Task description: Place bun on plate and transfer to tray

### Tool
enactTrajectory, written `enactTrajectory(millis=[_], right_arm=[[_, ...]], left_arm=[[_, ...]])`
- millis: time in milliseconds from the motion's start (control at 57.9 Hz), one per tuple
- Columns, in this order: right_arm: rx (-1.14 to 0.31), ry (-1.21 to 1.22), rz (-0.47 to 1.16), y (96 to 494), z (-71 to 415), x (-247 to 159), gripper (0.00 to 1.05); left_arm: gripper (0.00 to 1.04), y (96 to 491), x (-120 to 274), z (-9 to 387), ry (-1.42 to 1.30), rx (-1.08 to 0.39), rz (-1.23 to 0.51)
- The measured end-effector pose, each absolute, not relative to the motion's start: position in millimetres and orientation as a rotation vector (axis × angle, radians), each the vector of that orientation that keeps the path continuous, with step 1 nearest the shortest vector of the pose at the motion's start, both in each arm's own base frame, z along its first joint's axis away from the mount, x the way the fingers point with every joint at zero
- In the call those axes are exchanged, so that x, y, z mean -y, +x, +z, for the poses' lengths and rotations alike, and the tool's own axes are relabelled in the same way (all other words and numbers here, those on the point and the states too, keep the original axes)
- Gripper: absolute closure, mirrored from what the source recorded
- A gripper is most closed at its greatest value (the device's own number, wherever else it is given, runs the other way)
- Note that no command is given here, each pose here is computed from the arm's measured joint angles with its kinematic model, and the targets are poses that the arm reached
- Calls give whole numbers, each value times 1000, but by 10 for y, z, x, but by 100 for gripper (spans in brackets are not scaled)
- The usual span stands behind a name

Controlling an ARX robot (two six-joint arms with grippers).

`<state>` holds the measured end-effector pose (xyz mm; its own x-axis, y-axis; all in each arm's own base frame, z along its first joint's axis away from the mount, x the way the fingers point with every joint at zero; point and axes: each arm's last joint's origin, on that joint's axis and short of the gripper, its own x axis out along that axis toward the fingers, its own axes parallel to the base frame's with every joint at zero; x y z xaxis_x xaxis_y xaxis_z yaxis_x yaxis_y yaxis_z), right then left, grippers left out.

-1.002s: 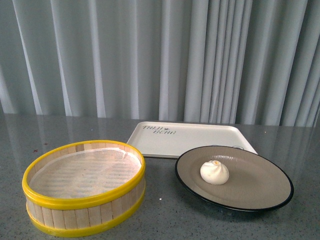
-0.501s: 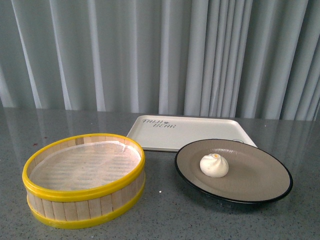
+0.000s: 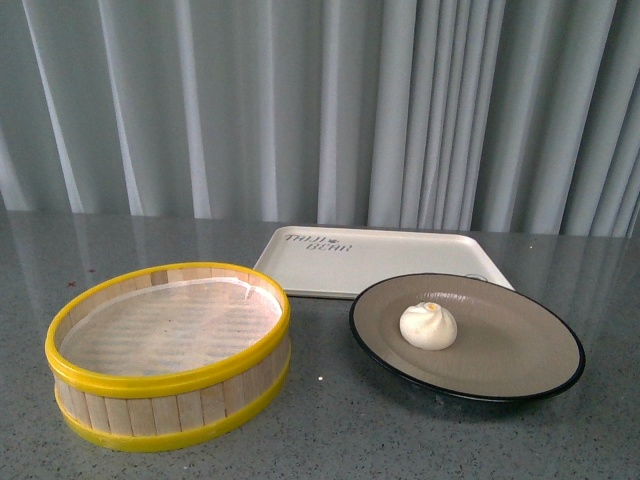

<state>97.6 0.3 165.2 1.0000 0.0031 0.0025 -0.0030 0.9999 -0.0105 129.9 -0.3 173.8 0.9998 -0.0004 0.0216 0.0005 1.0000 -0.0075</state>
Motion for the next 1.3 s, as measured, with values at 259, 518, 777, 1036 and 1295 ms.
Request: enactTrajectory(millis=[259, 518, 777, 1036, 1295], right_arm=[[2, -10, 3, 976, 1652, -3, 8], [2, -10, 3, 976, 1652, -3, 8], [2, -10, 3, 976, 1652, -3, 8], [2, -10, 3, 976, 1652, -3, 8], [2, -10, 3, 976, 1652, -3, 8]], left_arm=[[101, 1208, 3, 1756, -8, 28, 0], [101, 1142, 3, 1758, -8, 30, 0], [101, 1088, 2, 1755, -8, 30, 0], [101, 964, 3, 1725, -7, 26, -3], [97, 963, 3, 1722, -7, 23, -2]])
